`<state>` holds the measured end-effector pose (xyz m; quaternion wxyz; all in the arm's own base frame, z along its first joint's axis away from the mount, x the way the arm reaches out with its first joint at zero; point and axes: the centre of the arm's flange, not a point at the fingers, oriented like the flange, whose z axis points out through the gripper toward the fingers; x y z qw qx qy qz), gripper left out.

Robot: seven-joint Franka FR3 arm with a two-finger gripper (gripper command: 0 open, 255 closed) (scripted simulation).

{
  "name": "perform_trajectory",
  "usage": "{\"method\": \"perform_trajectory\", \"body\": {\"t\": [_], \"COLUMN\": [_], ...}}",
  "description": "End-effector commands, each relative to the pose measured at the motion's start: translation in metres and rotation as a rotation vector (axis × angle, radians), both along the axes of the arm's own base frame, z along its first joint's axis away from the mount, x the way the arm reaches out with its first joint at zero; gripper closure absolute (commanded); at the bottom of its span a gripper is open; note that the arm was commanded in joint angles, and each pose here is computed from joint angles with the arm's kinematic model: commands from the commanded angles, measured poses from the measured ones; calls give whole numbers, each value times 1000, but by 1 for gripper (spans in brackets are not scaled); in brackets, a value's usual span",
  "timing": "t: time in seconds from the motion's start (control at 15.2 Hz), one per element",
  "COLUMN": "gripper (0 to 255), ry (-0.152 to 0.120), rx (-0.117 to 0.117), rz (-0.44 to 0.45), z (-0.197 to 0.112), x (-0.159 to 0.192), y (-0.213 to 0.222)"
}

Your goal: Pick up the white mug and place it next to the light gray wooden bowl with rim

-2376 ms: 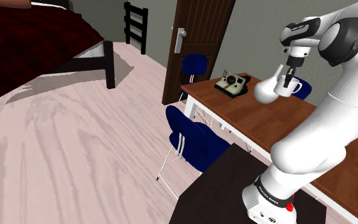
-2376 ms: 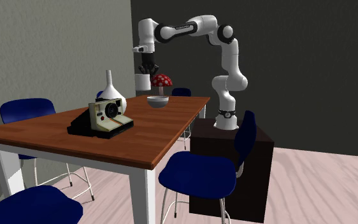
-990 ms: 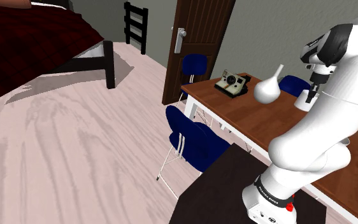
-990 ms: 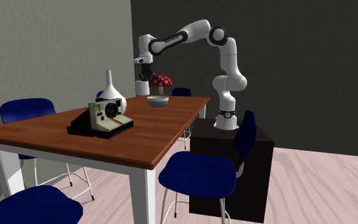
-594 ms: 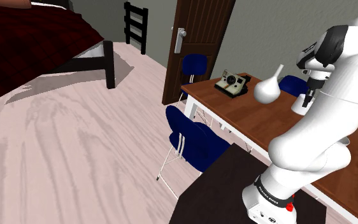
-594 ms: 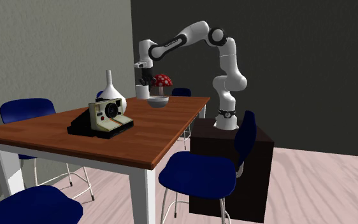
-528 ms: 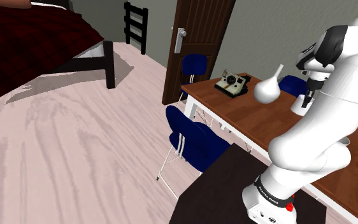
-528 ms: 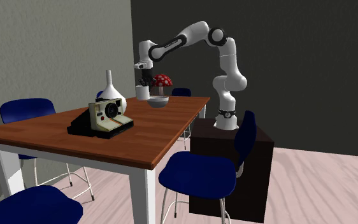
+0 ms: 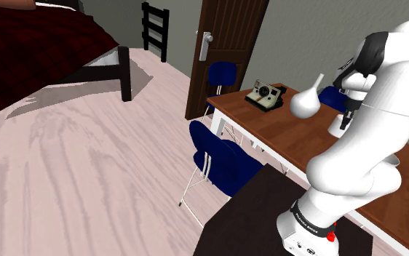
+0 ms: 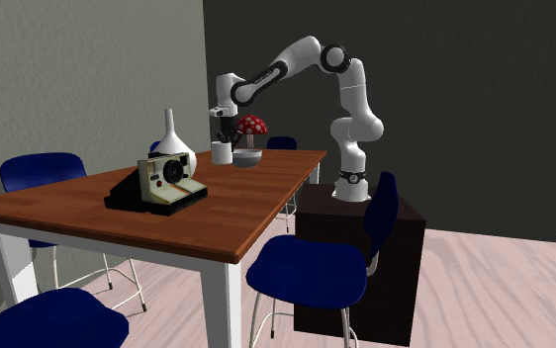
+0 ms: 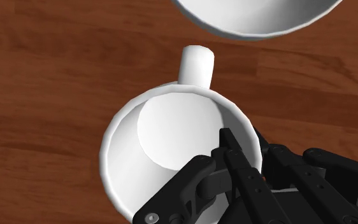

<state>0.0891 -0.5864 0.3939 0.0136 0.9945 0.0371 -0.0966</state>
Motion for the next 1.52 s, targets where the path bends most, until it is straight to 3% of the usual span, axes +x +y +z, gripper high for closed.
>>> {"method": "perform_trajectory", "body": {"t": [0.0,0.33,0.79,0.86,1.19,1.45], "gripper": [255,255,255,0,0,0], "ry": [0,0,0,0,0,0], "rx": [-1,-1,-1,-1,-1,-1], "rz": [0,0,0,0,0,0], "z": [-10,-36,-36,-36,-36,13], "x": [0,0,0,0,0,10], "y": [1,1,1,1,1,3]}}
